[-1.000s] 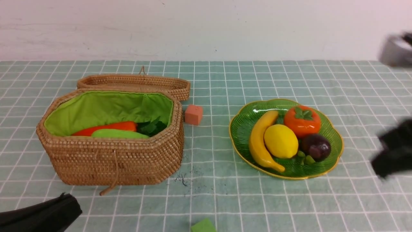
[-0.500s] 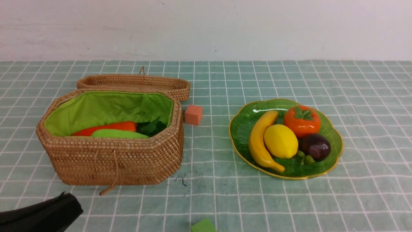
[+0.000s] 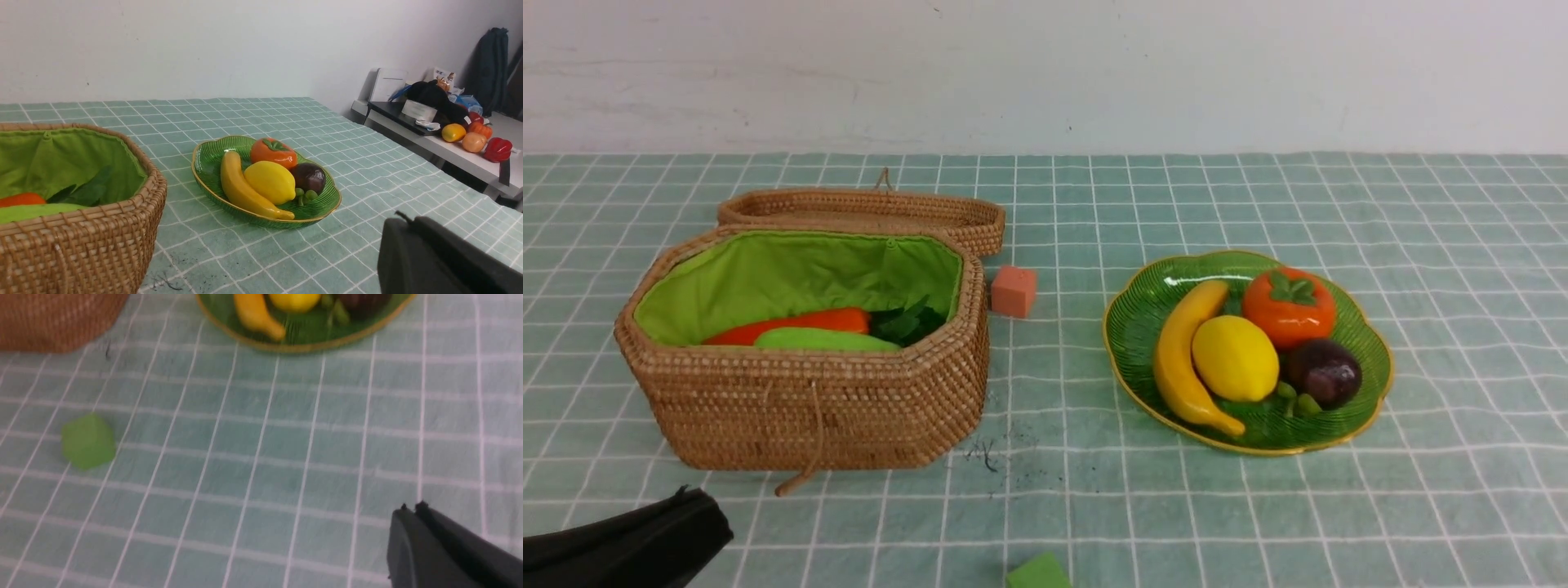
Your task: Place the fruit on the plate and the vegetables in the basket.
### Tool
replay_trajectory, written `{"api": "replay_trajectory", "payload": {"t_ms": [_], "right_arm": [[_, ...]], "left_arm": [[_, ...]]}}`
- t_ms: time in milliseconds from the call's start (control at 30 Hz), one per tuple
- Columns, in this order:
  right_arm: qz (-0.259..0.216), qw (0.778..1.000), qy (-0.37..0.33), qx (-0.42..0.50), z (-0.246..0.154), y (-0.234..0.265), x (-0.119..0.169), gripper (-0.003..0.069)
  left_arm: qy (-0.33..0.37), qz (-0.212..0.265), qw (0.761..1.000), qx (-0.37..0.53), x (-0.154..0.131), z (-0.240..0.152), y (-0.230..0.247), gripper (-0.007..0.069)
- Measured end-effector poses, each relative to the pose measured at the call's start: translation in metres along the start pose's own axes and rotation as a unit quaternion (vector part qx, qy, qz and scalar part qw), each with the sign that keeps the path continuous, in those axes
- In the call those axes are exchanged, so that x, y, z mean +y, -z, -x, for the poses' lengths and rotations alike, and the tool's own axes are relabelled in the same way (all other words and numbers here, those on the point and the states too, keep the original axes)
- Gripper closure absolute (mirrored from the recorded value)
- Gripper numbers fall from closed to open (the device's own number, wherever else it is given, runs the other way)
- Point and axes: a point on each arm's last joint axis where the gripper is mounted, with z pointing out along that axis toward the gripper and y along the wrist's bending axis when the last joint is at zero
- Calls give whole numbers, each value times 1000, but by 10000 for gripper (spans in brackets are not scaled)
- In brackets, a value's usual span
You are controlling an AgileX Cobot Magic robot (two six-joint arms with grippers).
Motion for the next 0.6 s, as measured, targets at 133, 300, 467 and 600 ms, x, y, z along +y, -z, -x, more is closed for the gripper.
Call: {"api": "replay_trajectory", "payload": {"t_ms": [133, 300, 467, 600], "right_arm": [[-66, 995, 6, -75, -26, -14, -15, 677], [-118, 988, -8, -103, -84, -39, -29, 677], [-117, 986, -13, -121, -85, -40, -30, 677], [-116, 986, -13, -122, -85, -40, -30, 677]], "left_arm": [[0, 0, 1000, 0, 0, 0, 0, 635], [0, 2, 1000, 1, 0, 0, 0, 631], [0, 3, 1000, 1, 1, -1, 0, 627], [0, 9, 1000, 4, 2, -2, 0, 627]]}}
